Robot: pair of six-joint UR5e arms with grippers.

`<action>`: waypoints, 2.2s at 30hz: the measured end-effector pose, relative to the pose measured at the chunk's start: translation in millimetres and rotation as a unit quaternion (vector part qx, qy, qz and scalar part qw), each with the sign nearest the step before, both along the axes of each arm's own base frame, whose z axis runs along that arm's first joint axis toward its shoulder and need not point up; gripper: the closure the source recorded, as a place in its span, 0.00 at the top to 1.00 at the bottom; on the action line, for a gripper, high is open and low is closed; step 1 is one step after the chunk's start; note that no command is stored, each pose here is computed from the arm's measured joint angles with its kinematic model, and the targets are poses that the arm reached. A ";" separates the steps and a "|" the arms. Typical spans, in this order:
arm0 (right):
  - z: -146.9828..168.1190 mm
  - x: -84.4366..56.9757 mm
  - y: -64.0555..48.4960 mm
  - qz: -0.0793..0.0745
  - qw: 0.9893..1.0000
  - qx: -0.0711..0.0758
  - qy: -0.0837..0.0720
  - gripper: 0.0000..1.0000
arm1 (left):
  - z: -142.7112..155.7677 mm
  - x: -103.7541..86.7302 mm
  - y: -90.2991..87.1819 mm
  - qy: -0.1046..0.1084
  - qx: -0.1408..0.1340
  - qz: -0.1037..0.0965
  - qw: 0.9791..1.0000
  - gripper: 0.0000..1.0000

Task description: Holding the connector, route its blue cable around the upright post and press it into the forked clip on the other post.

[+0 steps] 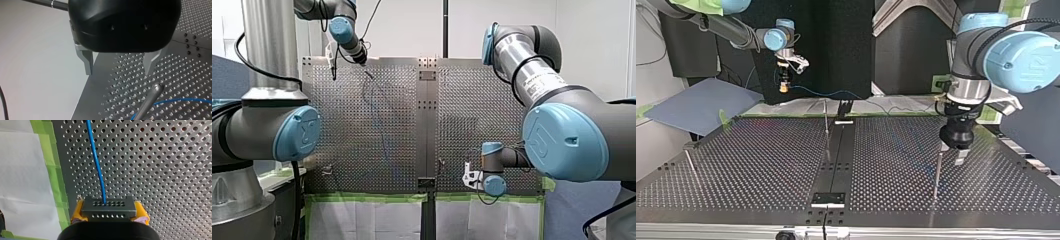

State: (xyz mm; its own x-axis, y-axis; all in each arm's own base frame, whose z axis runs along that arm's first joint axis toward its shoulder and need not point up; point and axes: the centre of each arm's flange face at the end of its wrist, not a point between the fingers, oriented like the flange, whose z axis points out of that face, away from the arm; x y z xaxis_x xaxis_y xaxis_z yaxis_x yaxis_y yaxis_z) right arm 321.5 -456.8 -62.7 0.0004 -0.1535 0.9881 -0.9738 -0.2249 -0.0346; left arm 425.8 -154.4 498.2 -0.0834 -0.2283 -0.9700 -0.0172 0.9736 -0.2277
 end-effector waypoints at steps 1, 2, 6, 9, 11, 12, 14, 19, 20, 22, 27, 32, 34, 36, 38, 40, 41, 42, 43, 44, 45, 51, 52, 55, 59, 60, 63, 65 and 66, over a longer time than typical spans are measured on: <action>0.0 0.0 -0.1 0.000 1.000 0.000 0.000 0.00 | 0.3 -0.4 -0.3 0.000 0.000 -0.001 1.000 1.00; -0.1 0.0 -0.1 0.000 1.000 0.000 0.000 0.00 | 1.1 -1.2 -0.7 -0.001 0.000 -0.001 1.000 1.00; 0.0 0.7 0.0 0.003 1.000 0.000 -0.001 0.00 | 2.9 -2.5 -1.0 -0.003 0.000 -0.001 1.000 1.00; -0.1 1.0 0.1 0.005 1.000 0.000 -0.001 0.00 | 3.3 -2.9 -0.8 -0.003 -0.001 -0.001 1.000 1.00; -0.1 1.1 0.1 0.006 1.000 0.000 -0.001 0.00 | 3.2 -3.2 -1.1 -0.003 -0.002 -0.001 1.000 1.00; -0.1 1.1 0.1 0.006 1.000 0.000 -0.001 0.00 | 3.1 -3.4 -1.2 -0.002 -0.002 -0.001 1.000 1.00; -0.1 1.2 0.1 0.006 1.000 0.000 -0.001 0.00 | 2.7 -4.0 -1.4 0.000 -0.003 0.000 1.000 1.00; -0.6 1.1 0.7 0.006 1.000 0.002 0.000 0.00 | 1.2 -6.4 -0.9 0.008 -0.002 0.009 1.000 1.00; -0.7 1.1 0.8 0.006 1.000 0.002 0.000 0.00 | 0.7 -7.4 -0.6 0.011 -0.002 0.012 1.000 1.00; -0.7 1.0 0.8 0.006 1.000 0.002 0.000 0.00 | -0.2 -9.4 -1.0 0.017 -0.001 0.015 1.000 1.00; -0.9 1.0 1.0 0.006 1.000 0.003 0.001 0.00 | -2.4 -15.0 -2.1 0.031 0.002 0.026 0.999 1.00; -0.9 1.1 1.1 0.006 1.000 0.003 0.001 0.00 | -3.4 -17.9 -1.6 0.038 0.006 0.039 0.998 1.00; -1.0 1.0 1.1 0.006 1.000 0.003 0.001 0.00 | -3.8 -19.0 -1.8 0.040 0.009 0.043 0.998 1.00; -1.1 0.9 1.1 0.006 1.000 0.003 0.001 0.00 | -4.2 -20.1 -1.6 0.043 0.012 0.047 0.998 1.00; -1.1 0.8 1.1 0.006 1.000 0.004 0.000 0.00 | -4.5 -21.1 -1.3 0.045 0.015 0.051 0.998 1.00; -1.1 0.9 1.2 0.006 1.000 0.004 0.000 0.00 | -5.1 -22.5 -1.0 0.049 0.019 0.055 0.997 1.00; -1.2 0.9 1.2 0.006 1.000 0.004 0.000 0.00 | -5.4 -23.4 -0.7 0.051 0.022 0.058 0.997 1.00; -1.2 0.9 1.2 0.006 1.000 0.004 0.000 0.00 | -5.6 -23.9 -0.4 0.053 0.024 0.061 0.996 1.00; -1.1 0.9 1.1 0.006 1.000 0.004 0.000 0.00 | -5.7 -24.4 -0.1 0.054 0.026 0.063 0.996 1.00; -1.2 0.9 1.2 0.006 1.000 0.004 0.000 0.00 | -5.9 -24.9 0.3 0.055 0.028 0.067 0.996 1.00; -1.2 0.8 1.2 0.006 1.000 0.004 0.000 0.00 | -5.9 -25.2 0.6 0.055 0.030 0.070 0.996 1.00; -1.2 0.9 1.3 0.006 1.000 0.004 -0.001 0.00 | -5.8 -26.6 1.1 0.056 0.033 0.080 0.995 1.00; -1.2 0.8 1.2 0.006 1.000 0.004 -0.001 0.00 | -5.7 -26.8 1.0 0.056 0.033 0.081 0.995 1.00; -1.2 0.8 1.3 0.006 1.000 0.005 -0.002 0.00 | -5.7 -27.1 0.1 0.055 0.034 0.081 0.995 1.00; -1.4 0.4 1.1 0.006 1.000 0.006 -0.002 0.00 | -4.5 -26.5 -2.3 0.048 0.035 0.078 0.995 1.00; -1.3 0.2 1.0 0.006 1.000 0.006 -0.002 0.00 | -4.0 -26.3 -3.1 0.046 0.035 0.077 0.995 1.00; -1.4 -0.2 0.9 0.005 1.000 0.007 -0.002 0.00 | -2.3 -25.1 -6.4 0.035 0.039 0.074 0.996 1.00; -1.7 -0.8 0.9 0.005 1.000 0.008 -0.002 0.00 | -1.0 -23.9 -8.1 0.027 0.044 0.073 0.996 1.00; -1.8 -1.1 0.9 0.005 1.000 0.009 -0.002 0.00 | -0.3 -23.5 -8.7 0.024 0.047 0.073 0.996 1.00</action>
